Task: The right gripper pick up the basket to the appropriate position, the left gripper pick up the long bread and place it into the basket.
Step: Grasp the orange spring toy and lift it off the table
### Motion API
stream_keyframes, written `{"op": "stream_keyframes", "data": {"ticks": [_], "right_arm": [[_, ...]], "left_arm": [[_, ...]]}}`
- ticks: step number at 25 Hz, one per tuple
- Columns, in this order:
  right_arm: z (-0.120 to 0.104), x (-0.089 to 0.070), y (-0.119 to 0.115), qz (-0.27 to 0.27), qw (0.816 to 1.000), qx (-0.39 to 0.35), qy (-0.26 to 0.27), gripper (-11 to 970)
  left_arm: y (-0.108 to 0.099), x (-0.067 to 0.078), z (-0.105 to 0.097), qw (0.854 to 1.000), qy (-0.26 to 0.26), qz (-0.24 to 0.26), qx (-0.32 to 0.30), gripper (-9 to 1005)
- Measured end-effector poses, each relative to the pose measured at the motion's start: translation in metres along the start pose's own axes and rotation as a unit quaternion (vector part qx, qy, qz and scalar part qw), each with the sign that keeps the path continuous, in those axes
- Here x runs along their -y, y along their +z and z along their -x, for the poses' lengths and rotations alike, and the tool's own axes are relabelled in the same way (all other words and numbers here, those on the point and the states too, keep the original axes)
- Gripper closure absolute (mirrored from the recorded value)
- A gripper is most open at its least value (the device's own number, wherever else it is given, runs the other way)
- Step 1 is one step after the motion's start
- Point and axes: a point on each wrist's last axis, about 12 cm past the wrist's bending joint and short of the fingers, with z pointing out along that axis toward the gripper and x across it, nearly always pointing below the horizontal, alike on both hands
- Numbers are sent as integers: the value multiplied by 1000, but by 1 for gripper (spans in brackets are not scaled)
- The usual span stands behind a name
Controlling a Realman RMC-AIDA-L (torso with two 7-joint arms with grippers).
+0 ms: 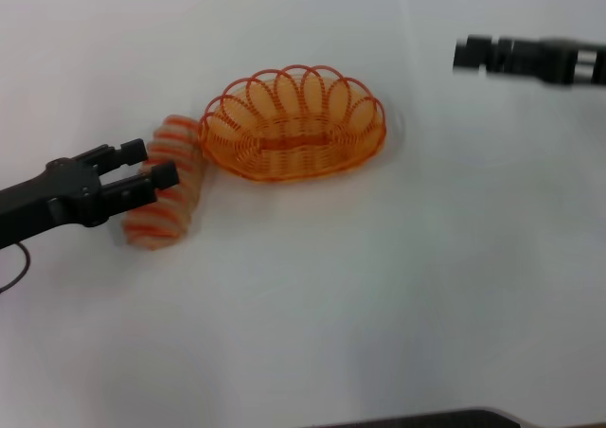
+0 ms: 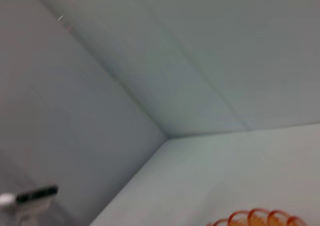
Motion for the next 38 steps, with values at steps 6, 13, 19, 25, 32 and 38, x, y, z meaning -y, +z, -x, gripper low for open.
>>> {"op": "stream_keyframes", "data": {"ticks": [6, 13, 19, 25, 32, 38], "right_arm": [[-33, -8, -6, 25, 991, -50, -120, 169], [-64, -6, -9, 17, 974, -107, -201, 168], [-76, -1, -15, -4, 966, -132, -221, 168], [-77, 2, -15, -14, 964, -134, -228, 168], [-75, 2, -13, -13, 964, -134, -231, 168], [-73, 4, -12, -21, 964, -131, -231, 169]], "left_arm": [[-11, 0, 5, 1000, 8, -3, 4, 171], [-10, 3, 11, 1000, 16, -19, 3, 165], [-6, -2, 16, 1000, -14, -5, -4, 161], [-4, -13, 27, 997, -60, 49, -26, 161], [-5, -21, 53, 984, -105, 116, -86, 162], [-2, -12, 84, 970, -84, 165, -157, 162]]}}
